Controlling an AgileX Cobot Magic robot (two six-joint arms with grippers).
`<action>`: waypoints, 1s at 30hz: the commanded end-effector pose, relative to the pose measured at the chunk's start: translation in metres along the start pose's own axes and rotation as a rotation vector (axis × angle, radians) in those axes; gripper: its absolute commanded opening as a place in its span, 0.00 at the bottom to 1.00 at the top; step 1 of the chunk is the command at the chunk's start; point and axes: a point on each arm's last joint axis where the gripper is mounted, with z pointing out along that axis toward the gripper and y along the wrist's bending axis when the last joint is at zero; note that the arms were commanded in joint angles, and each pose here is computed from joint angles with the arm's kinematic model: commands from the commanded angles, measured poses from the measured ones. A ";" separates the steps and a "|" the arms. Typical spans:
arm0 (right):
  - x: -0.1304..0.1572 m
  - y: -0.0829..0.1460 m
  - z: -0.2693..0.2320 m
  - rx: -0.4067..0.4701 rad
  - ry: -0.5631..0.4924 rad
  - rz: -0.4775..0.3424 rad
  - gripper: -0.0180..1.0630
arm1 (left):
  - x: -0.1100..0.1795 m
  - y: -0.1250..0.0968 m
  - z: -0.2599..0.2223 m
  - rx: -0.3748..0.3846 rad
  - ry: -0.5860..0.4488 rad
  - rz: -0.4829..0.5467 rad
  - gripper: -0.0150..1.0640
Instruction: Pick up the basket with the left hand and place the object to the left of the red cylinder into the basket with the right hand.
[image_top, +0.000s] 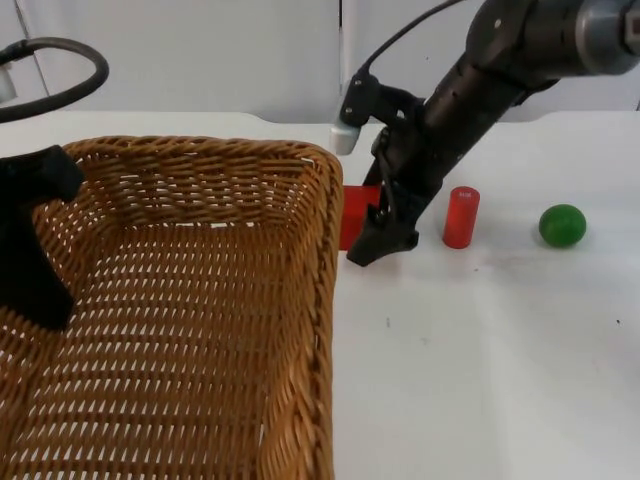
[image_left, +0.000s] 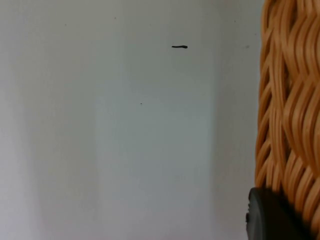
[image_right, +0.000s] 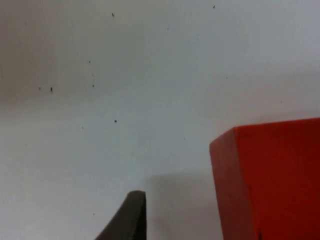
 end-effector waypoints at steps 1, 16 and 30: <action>-0.001 0.000 0.002 0.008 -0.003 -0.015 0.99 | 0.000 -0.004 -0.002 0.030 -0.010 -0.014 0.01; -0.001 -0.004 0.005 0.053 -0.022 -0.006 0.95 | 0.000 -0.004 -0.002 0.030 -0.009 -0.018 0.01; -0.002 -0.006 0.005 0.065 -0.027 -0.028 0.56 | 0.000 -0.004 -0.002 0.030 -0.009 -0.018 0.01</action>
